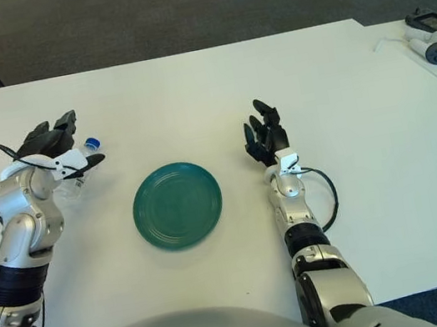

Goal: Put the bottle into the plate.

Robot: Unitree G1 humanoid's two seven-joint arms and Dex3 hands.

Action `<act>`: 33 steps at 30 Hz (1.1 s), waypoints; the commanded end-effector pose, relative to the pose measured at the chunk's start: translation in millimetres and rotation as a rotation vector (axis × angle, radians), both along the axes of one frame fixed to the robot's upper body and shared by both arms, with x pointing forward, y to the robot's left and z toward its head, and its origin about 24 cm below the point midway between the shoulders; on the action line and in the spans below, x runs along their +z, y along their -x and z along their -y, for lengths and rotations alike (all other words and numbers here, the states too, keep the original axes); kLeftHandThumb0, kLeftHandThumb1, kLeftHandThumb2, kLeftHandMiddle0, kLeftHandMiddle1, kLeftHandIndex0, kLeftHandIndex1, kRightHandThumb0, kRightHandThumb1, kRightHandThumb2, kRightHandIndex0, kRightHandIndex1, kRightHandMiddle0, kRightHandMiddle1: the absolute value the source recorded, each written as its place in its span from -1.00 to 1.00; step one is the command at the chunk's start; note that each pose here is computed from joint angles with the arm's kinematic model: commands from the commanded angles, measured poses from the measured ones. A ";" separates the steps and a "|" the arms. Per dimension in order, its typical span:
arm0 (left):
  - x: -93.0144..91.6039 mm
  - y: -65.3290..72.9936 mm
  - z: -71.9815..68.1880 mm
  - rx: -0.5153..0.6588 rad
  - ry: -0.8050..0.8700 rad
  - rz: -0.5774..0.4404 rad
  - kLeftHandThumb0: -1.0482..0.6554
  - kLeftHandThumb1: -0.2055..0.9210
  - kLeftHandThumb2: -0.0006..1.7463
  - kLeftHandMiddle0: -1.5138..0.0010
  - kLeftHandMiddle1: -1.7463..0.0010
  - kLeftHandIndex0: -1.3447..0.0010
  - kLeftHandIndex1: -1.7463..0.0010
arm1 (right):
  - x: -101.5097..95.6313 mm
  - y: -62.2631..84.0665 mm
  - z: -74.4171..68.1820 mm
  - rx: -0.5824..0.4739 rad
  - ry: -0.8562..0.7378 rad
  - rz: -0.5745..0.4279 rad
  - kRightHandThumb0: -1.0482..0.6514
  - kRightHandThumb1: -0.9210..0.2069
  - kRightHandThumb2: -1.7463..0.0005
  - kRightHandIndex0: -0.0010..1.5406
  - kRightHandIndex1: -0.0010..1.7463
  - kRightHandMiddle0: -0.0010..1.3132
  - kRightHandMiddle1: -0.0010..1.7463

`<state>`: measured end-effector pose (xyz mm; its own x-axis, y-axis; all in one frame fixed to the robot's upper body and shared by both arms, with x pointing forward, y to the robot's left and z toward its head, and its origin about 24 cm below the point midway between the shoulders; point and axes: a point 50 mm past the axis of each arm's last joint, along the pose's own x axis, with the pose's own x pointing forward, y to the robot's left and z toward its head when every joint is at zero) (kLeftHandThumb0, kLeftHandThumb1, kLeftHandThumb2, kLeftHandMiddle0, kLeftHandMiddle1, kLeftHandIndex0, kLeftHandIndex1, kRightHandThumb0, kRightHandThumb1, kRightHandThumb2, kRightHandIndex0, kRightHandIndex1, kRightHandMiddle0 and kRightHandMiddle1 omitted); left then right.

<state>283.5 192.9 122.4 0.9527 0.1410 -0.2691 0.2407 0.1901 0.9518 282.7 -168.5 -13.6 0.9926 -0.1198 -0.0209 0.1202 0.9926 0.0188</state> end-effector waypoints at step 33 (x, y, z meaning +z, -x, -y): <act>-7.1 4.4 -1.0 0.036 -0.271 -0.169 -1.00 1.00 -0.49 1.00 1.00 1.00 1.00 | -65.9 47.9 -7.0 0.012 -0.058 -0.370 -0.43 -1.00 0.33 -0.53 -0.99 -1.00 -0.35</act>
